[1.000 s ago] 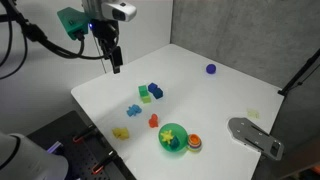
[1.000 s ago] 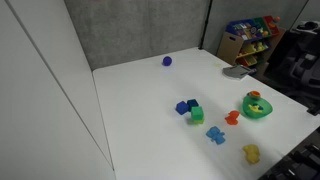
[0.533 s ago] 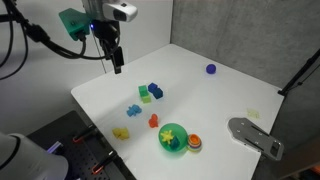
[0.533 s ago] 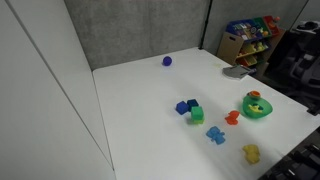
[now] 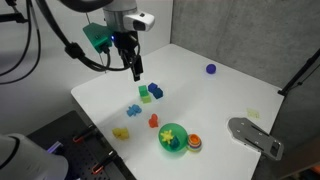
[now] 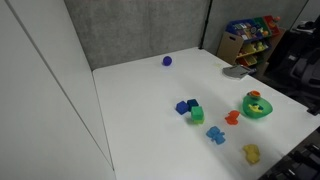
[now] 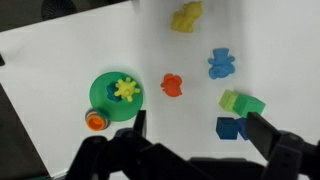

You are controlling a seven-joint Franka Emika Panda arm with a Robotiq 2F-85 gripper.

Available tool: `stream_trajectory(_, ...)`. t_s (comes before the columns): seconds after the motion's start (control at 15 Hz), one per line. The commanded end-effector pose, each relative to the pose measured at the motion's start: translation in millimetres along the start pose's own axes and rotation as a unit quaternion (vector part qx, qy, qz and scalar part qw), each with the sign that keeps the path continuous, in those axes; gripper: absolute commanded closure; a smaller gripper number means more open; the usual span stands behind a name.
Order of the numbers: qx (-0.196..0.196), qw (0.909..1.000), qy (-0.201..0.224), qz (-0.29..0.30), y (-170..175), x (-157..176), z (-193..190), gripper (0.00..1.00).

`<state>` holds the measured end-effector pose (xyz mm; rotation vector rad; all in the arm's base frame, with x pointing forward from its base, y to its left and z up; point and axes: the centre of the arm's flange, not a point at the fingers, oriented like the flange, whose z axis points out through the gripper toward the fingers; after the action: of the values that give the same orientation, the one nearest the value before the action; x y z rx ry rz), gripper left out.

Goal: Remove the yellow and blue objects from the green bowl and put them on the table

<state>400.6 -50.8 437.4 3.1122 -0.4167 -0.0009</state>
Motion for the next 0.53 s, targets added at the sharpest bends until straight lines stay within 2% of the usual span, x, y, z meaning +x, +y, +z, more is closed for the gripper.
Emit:
stream_trajectory(0.0,-0.006,0.9999,0.007,-0.012,19,33,19,0.0)
stream_trajectory(0.47,-0.019,0.9964,0.001,-0.082,59,77,89,0.0)
